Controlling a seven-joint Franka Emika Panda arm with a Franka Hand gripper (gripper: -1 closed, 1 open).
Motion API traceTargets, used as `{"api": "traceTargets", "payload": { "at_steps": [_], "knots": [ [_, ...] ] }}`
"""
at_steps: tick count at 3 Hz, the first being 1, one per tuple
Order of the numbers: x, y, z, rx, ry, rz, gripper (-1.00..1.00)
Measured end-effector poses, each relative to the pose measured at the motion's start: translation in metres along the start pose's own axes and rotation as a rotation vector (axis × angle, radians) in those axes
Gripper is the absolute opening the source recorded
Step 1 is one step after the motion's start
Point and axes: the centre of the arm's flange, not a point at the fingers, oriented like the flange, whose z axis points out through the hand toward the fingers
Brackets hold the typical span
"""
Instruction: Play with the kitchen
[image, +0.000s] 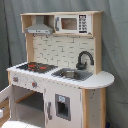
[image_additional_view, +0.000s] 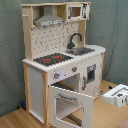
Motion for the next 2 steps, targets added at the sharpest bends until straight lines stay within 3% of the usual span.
{"api": "traceTargets", "payload": {
  "at_steps": [1, 2],
  "knots": [
    [0.005, 0.008, -0.01, -0.022, 0.016, 0.106, 1.0],
    [0.006, 0.037, -0.038, -0.04, 0.044, 0.181, 1.0]
  ]
}}
